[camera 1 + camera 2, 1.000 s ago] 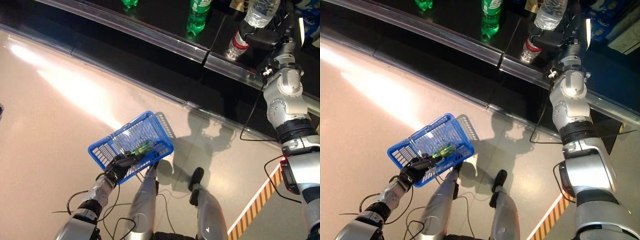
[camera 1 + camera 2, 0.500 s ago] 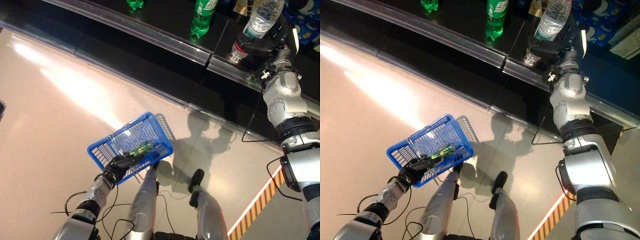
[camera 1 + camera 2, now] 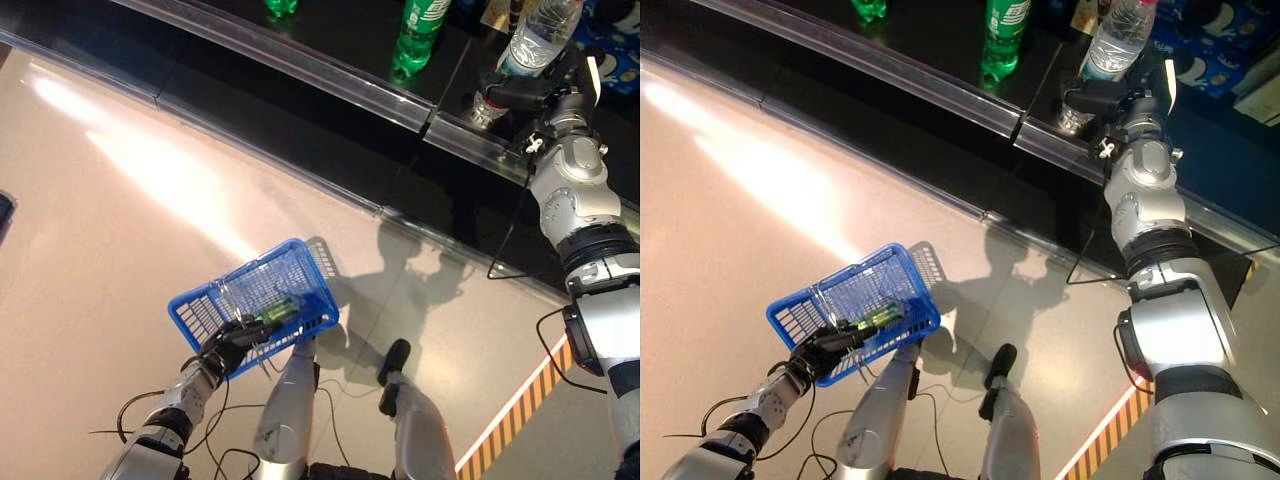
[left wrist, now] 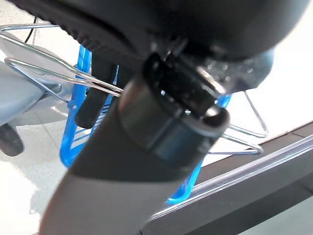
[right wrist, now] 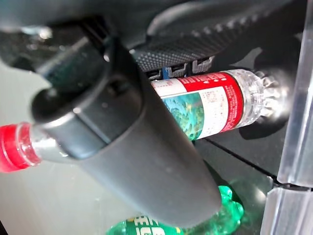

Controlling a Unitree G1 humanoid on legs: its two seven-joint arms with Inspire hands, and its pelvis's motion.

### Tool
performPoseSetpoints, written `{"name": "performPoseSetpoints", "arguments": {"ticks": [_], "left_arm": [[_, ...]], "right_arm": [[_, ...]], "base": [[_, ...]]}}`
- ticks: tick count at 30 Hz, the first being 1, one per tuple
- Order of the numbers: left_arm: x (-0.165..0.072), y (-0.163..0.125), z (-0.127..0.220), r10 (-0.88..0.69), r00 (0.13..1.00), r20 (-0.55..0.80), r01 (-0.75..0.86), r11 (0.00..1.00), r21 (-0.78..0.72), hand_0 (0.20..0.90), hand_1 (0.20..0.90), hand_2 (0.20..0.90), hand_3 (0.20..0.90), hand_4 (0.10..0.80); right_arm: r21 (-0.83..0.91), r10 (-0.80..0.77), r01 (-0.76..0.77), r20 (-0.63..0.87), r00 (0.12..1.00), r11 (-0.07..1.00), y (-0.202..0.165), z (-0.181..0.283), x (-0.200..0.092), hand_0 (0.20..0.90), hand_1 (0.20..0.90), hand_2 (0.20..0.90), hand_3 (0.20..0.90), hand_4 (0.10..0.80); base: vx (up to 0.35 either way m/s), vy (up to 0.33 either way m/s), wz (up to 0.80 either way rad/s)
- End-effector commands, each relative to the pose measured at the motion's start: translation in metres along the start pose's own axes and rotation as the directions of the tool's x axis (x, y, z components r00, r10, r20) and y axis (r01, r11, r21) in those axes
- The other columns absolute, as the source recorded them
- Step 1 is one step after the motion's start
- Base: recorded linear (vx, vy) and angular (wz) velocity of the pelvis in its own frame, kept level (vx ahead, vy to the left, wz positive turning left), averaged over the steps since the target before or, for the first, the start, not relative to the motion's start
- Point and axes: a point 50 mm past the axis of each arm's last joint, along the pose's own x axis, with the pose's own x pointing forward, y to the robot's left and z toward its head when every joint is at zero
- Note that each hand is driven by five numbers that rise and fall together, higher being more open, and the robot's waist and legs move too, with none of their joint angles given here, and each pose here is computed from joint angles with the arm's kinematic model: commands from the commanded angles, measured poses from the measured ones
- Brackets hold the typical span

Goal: Pick up the drink and place into the basket.

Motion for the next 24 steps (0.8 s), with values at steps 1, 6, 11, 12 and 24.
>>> {"name": "performPoseSetpoints", "arguments": {"ticks": [1,6,11,12,24], "left_arm": [[-0.0089,-0.0023,-0.0168,-0.116,0.993,-0.027,0.117,0.993,0.031,0.3,0.3,0.3,0.2,0.1],[-0.0097,-0.003,-0.0198,-0.124,0.992,-0.03,0.125,0.992,0.027,0.3,0.3,0.3,0.2,0.1],[-0.0093,-0.004,-0.0199,-0.126,0.992,-0.03,0.127,0.992,0.026,0.3,0.3,0.3,0.2,0.1],[-0.0093,-0.0046,-0.0206,-0.128,0.991,-0.031,0.128,0.991,0.026,0.3,0.3,0.3,0.2,0.1],[-0.0104,-0.0028,-0.0208,-0.125,0.992,-0.029,0.126,0.992,0.025,0.3,0.3,0.3,0.2,0.1]], "right_arm": [[-0.072,0.041,-0.022,0.278,0.96,0.997,-0.0048,0.0891,0.0107,0.3,0.3,0.3,0.2,0.1],[-0.074,0.043,-0.023,0.271,0.962,0.997,-0.0055,0.088,0.0113,0.3,0.3,0.3,0.2,0.1],[-0.063,0.04,-0.024,0.267,0.963,0.998,-0.004,0.0861,0.0115,0.3,0.3,0.3,0.2,0.1],[-0.062,0.037,-0.021,0.265,0.963,0.998,-0.0036,0.0856,0.0114,0.3,0.3,0.3,0.2,0.1],[-0.03,0.046,-0.039,0.276,0.96,0.999,-0.0051,0.0819,0.0094,0.3,0.3,0.3,0.2,0.1]], "base": [[0.0,0.0,0.0],[0.005,0.012,0.01],[0.0,0.0,0.0],[0.0,0.0,0.0],[0.0,0.0,0.0]]}}
